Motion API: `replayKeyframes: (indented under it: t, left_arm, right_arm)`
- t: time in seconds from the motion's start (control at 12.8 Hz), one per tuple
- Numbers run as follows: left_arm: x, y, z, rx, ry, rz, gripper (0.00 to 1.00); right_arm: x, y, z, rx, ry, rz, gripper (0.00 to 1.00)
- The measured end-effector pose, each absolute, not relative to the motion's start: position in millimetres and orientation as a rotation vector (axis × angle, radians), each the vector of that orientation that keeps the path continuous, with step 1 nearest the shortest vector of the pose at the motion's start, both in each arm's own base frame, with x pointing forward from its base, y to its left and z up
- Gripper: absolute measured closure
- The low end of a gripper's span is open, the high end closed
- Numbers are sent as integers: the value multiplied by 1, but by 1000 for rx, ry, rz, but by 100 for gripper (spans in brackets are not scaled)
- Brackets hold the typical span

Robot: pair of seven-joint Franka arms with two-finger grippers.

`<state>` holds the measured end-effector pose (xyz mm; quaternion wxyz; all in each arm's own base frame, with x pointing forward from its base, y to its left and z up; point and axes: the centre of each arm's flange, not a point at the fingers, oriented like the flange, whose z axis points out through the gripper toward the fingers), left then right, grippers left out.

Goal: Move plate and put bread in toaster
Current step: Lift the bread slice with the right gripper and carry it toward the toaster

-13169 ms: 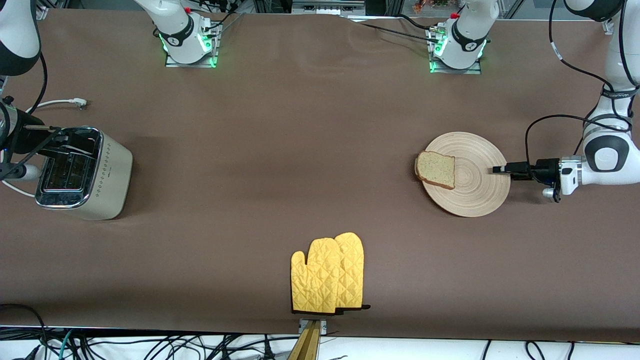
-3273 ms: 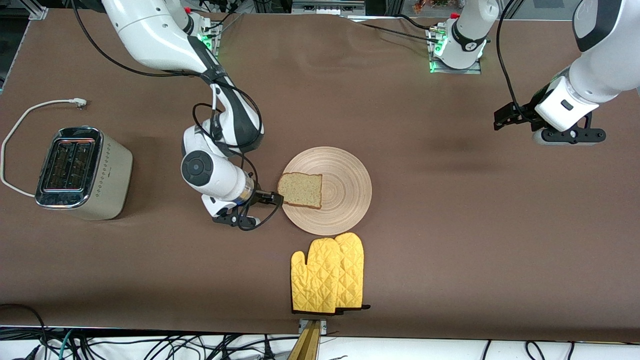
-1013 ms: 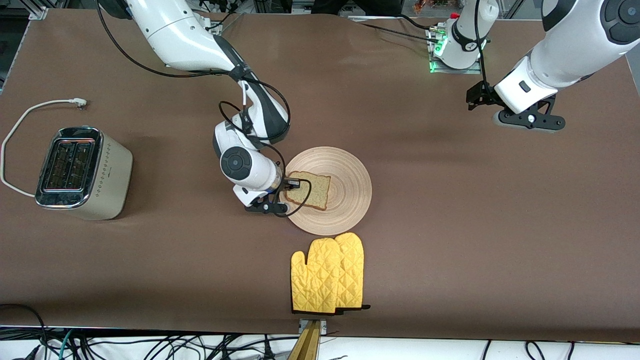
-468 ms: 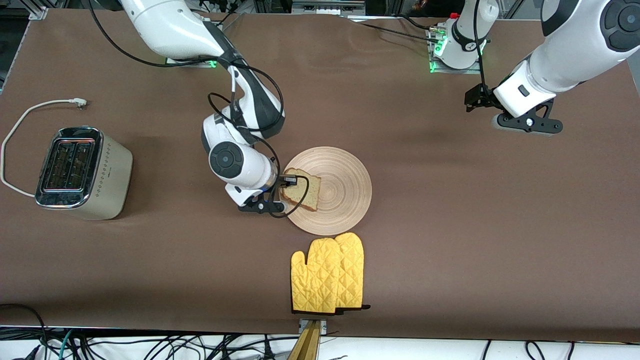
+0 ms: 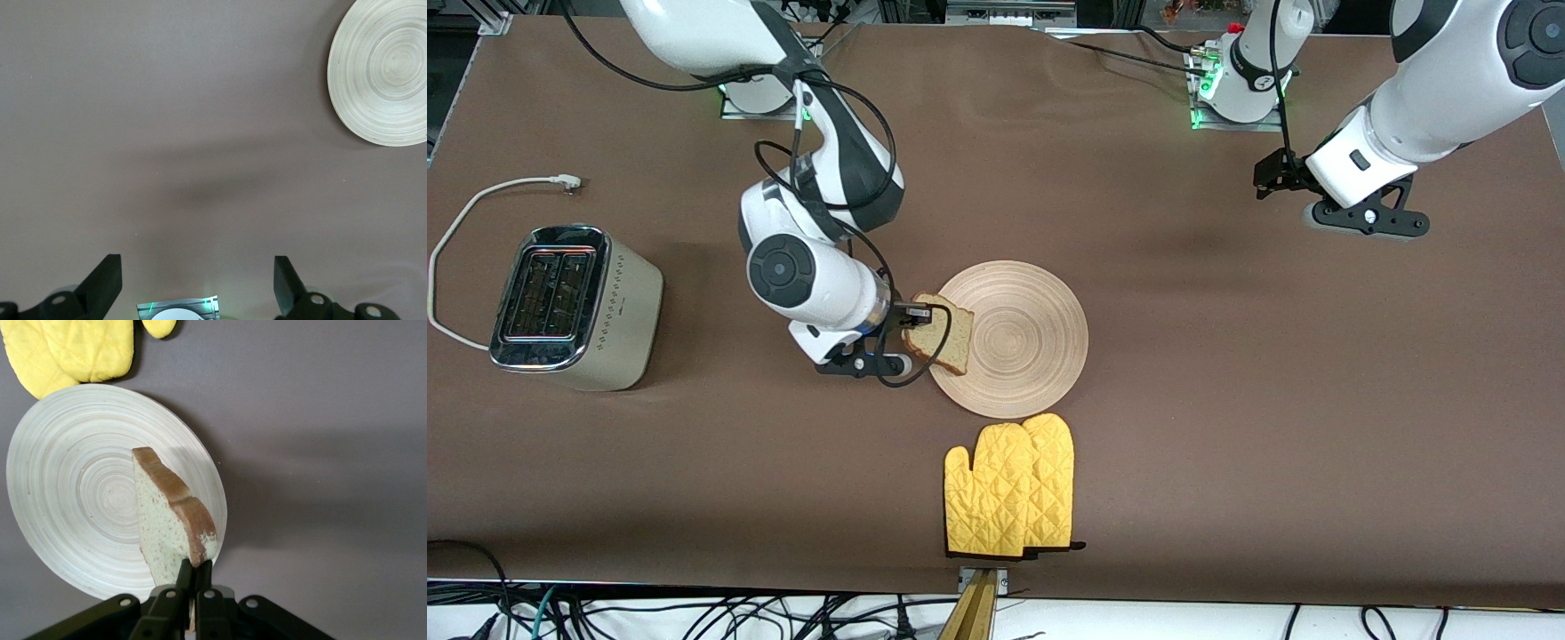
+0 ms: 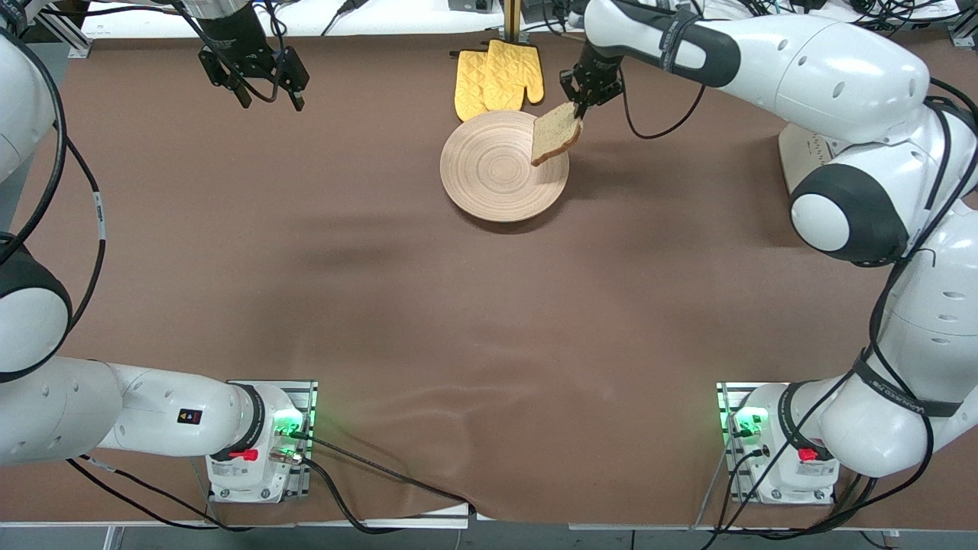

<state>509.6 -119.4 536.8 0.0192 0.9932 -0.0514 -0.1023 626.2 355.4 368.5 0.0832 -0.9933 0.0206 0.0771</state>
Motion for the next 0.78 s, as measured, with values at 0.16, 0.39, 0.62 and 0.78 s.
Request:
replayKeyframes:
  t: [0.16,0.39,0.62,0.78]
  left_arm:
    - [510,-119,537,3083,-160,-316,0]
    - [510,-121,541,3082,-165,-302,0]
    - [510,-123,543,3083,-170,-298,0]
    - [510,-123,543,3083,-166,-298,0]
  right_arm:
    - [625,347,380,-2999,44,241,96]
    - [624,336,407,-3036,7,254,96]
    - [629,311,431,-3070,-53,285,96]
    - [632,296,447,-3080,-70,290,96]
